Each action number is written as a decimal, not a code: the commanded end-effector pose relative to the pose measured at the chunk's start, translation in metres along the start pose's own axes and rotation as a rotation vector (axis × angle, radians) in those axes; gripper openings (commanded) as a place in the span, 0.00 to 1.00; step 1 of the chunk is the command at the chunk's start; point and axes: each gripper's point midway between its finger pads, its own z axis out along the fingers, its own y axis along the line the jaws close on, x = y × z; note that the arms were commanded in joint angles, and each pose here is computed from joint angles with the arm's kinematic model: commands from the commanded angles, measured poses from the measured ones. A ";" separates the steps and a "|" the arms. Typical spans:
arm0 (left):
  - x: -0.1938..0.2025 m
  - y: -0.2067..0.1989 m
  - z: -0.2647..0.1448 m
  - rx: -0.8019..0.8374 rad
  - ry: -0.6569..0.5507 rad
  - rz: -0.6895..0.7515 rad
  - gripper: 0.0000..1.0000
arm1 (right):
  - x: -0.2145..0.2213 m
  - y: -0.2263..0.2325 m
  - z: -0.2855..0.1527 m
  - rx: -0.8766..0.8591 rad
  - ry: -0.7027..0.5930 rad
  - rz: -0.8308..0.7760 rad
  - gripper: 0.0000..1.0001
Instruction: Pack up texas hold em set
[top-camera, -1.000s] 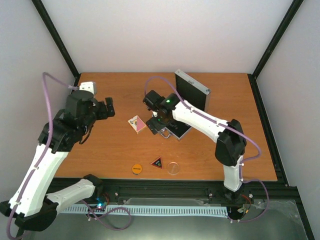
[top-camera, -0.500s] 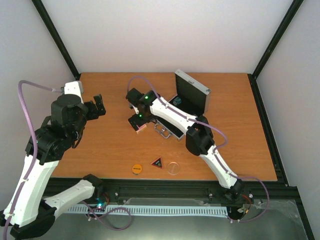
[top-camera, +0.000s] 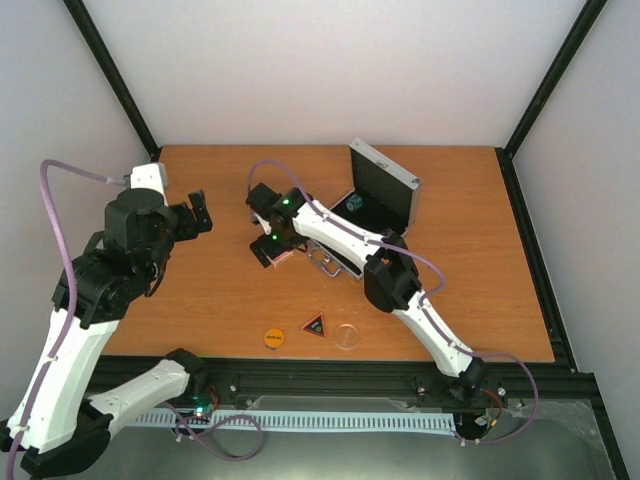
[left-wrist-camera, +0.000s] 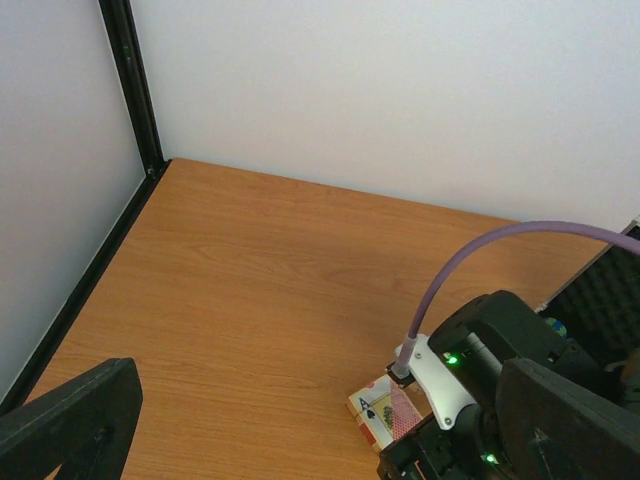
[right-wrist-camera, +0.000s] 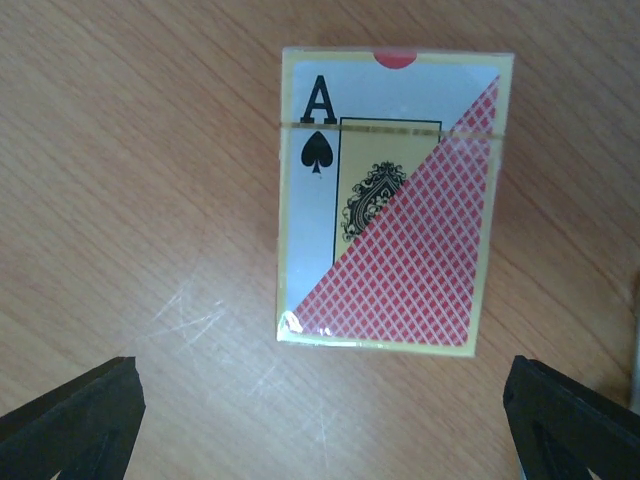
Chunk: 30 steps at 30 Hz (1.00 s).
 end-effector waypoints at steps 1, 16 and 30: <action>0.002 0.004 -0.001 -0.012 0.009 0.007 1.00 | -0.002 0.003 0.024 -0.001 0.010 -0.016 1.00; 0.008 0.005 0.003 -0.030 0.037 0.033 1.00 | -0.018 -0.018 0.051 0.115 -0.036 -0.026 1.00; 0.016 0.000 0.010 -0.021 0.067 0.027 1.00 | 0.002 -0.029 0.065 0.162 0.039 -0.069 0.70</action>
